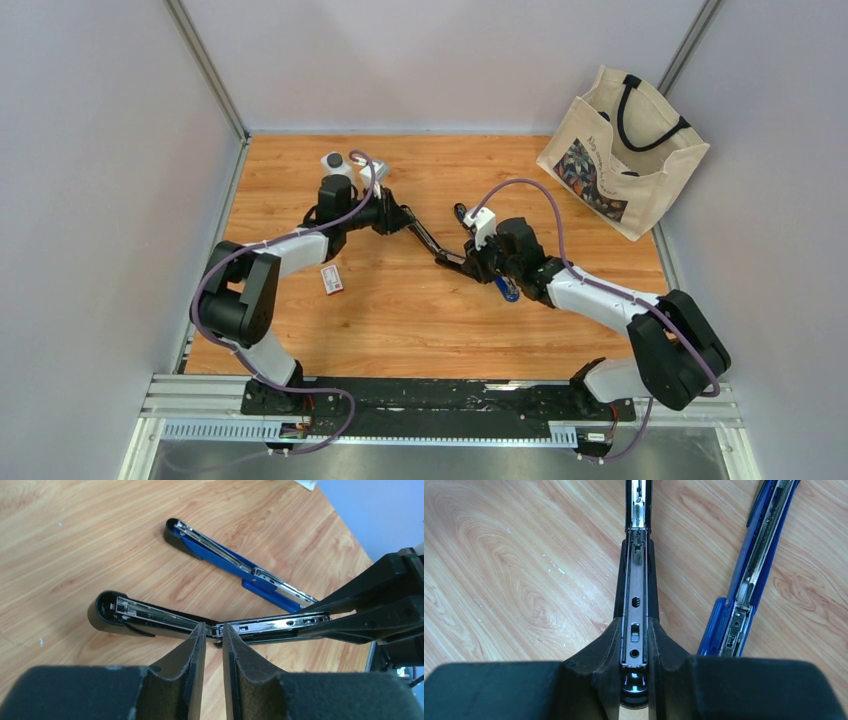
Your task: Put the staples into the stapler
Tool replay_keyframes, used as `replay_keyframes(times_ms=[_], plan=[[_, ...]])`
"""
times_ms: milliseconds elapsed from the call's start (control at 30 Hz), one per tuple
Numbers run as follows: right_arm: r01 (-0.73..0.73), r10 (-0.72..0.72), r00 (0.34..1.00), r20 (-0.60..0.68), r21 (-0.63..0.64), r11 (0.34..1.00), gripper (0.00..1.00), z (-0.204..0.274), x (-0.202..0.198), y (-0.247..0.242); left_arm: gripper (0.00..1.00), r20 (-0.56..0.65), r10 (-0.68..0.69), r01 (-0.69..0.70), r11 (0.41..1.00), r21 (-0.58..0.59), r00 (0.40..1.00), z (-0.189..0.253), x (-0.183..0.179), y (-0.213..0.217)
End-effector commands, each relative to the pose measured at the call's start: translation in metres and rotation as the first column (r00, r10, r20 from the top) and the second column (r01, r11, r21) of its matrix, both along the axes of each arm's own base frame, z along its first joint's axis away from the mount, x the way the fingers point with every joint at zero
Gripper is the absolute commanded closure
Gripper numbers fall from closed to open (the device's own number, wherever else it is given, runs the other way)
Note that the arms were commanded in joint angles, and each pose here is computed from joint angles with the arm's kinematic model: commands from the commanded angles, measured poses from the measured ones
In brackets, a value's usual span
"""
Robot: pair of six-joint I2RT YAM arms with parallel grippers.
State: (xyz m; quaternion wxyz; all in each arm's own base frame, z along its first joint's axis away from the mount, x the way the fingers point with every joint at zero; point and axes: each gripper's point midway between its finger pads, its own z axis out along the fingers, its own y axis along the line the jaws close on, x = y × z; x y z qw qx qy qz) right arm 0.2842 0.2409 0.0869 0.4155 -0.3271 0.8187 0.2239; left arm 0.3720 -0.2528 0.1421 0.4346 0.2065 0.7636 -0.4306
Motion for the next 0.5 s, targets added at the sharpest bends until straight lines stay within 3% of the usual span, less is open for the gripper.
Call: replay_keyframes(times_ms=[0, 467], plan=[[0.013, -0.013, 0.999, -0.039, 0.008, 1.000, 1.00, -0.007, -0.003, 0.012, 0.73, 0.031, -0.012, 0.011, 0.999, 0.041, 0.999, 0.002, 0.009, -0.008], [0.017, -0.019, 0.999, -0.041, -0.040, 0.999, 1.00, -0.017, -0.004, 0.017, 0.73, -0.092, -0.003, 0.016, 0.989, 0.144, 0.996, -0.037, 0.014, -0.009]])
